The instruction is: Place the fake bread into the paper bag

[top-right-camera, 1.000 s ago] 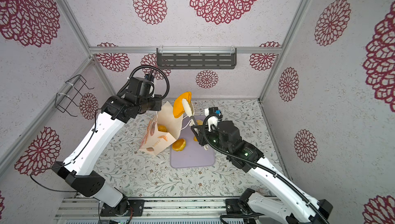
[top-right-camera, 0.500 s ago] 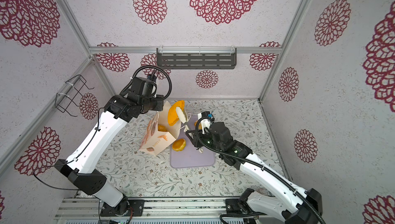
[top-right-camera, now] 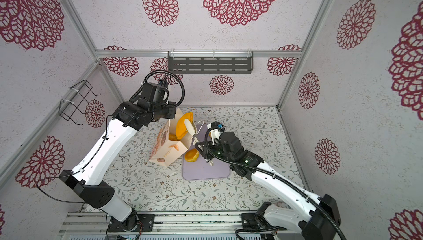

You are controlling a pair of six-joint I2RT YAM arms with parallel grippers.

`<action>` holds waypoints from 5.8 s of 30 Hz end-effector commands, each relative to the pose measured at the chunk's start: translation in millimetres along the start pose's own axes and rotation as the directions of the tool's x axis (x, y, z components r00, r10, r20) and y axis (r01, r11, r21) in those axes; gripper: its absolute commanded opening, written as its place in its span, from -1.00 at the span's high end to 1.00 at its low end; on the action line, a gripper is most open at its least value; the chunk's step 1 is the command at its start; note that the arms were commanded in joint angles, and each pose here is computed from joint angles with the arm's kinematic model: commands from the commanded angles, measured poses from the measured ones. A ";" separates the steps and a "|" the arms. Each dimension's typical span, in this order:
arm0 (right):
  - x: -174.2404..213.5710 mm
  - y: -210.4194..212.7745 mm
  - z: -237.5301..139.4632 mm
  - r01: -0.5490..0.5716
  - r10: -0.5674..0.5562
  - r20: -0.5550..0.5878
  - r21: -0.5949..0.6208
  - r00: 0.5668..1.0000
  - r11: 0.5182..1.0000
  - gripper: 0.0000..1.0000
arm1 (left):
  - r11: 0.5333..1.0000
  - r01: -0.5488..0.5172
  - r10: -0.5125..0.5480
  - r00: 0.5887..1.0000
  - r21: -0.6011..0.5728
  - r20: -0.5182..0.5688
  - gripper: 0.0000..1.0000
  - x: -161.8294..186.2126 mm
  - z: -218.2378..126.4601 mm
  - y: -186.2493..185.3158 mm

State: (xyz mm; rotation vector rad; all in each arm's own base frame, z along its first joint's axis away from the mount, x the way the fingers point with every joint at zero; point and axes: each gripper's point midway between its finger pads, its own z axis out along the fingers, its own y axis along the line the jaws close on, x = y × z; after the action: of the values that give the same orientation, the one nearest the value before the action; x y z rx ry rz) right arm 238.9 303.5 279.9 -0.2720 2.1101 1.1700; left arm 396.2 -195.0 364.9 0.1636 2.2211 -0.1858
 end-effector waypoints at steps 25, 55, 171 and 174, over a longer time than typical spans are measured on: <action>-14.9 28.2 -4.7 0.031 -0.028 0.034 -0.092 0.999 0.995 0.03 | 1.000 -0.004 0.004 1.000 0.004 0.005 1.00 -2.1 3.4 -7.3; -45.0 3.3 -77.4 0.054 -0.073 0.239 0.084 0.968 0.995 -0.07 | 1.000 -0.015 0.016 1.000 -0.026 0.015 1.00 2.2 -2.2 1.2; 112.4 -57.6 68.9 -0.433 0.457 -0.023 0.284 0.889 0.856 0.05 | 0.995 0.041 -0.052 0.990 0.087 0.132 1.00 32.4 -19.8 35.2; 116.1 -59.2 74.5 -0.427 0.456 -0.035 0.294 0.889 0.855 0.05 | 0.995 0.039 -0.050 0.990 0.090 0.133 1.00 32.2 -21.0 34.8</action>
State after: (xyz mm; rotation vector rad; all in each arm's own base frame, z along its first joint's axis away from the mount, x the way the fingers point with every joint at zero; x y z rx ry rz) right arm 213.1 330.7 113.7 0.3310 2.5372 1.0053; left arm 368.9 -158.3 342.1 0.1411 2.1141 -0.3031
